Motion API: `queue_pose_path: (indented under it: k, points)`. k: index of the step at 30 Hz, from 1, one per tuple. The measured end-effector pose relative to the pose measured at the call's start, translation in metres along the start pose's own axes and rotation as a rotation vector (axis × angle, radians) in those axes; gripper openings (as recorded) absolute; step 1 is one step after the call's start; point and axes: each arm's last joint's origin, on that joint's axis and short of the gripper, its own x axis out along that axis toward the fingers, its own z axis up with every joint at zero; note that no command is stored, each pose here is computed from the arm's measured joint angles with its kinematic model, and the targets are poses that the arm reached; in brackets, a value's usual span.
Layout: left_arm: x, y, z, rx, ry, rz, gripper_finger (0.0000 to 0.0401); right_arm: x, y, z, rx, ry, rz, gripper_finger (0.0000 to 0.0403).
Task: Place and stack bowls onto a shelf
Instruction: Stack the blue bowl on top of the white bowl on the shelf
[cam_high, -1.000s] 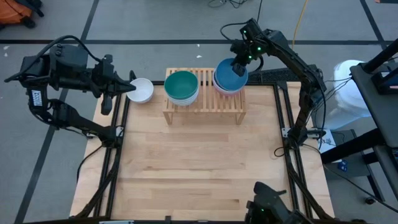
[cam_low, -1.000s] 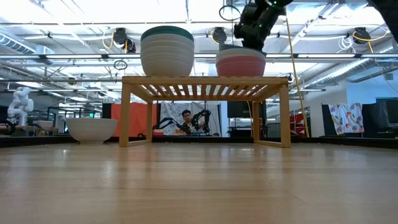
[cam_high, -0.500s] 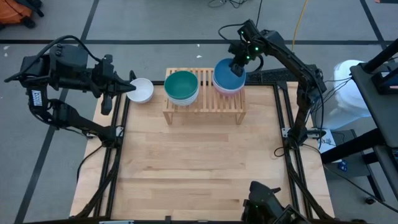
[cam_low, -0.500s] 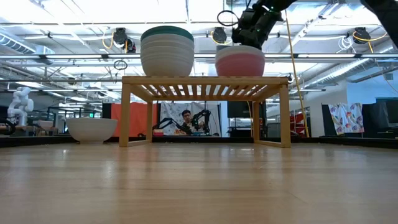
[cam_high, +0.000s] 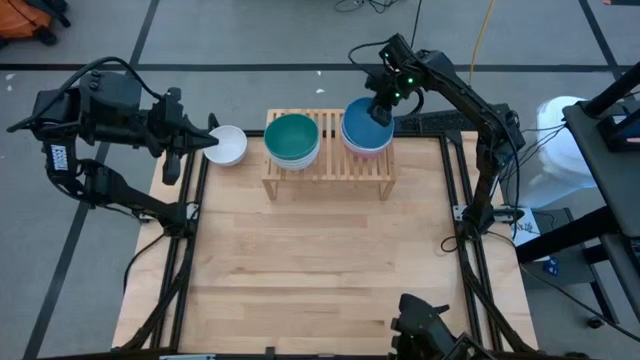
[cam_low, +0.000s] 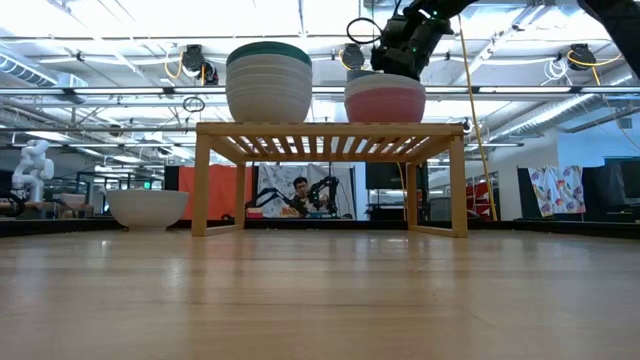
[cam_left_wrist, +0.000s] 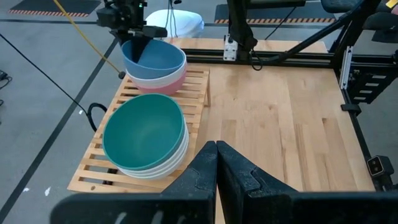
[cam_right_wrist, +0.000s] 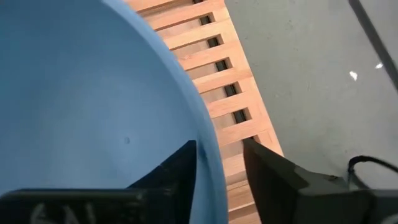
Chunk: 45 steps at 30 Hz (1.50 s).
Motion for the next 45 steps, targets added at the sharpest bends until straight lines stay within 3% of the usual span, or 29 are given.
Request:
queue_pose_path:
  k: [8,18,23,30,35,45]
  points:
    - [0.000,0.000,0.000,0.000,0.000,0.000,0.0006,-0.024,0.012,0.002,-0.099,-0.030,-0.096,0.0164]
    - [0.000,0.000,0.000,0.000,0.000,0.000,0.0006,-0.071,0.027,0.012,-0.191,-0.257,-0.204,0.0158]
    - [0.000,0.000,0.000,0.000,0.000,0.000,0.0006,-0.073,0.026,0.017,-0.218,-0.305,-0.233,0.0128]
    - [0.000,0.000,0.000,-0.002,0.000,0.000,0.0006,-0.073,0.026,0.017,-0.281,-0.305,-0.244,0.0012]
    - [0.000,0.000,0.000,-0.001,0.000,0.000,0.0006,-0.070,0.025,0.017,-0.282,-0.309,-0.244,0.0005]
    - [0.000,0.000,0.000,-0.004,0.000,0.000,0.0006,-0.028,0.021,0.012,-0.300,-0.296,-0.224,0.0000]
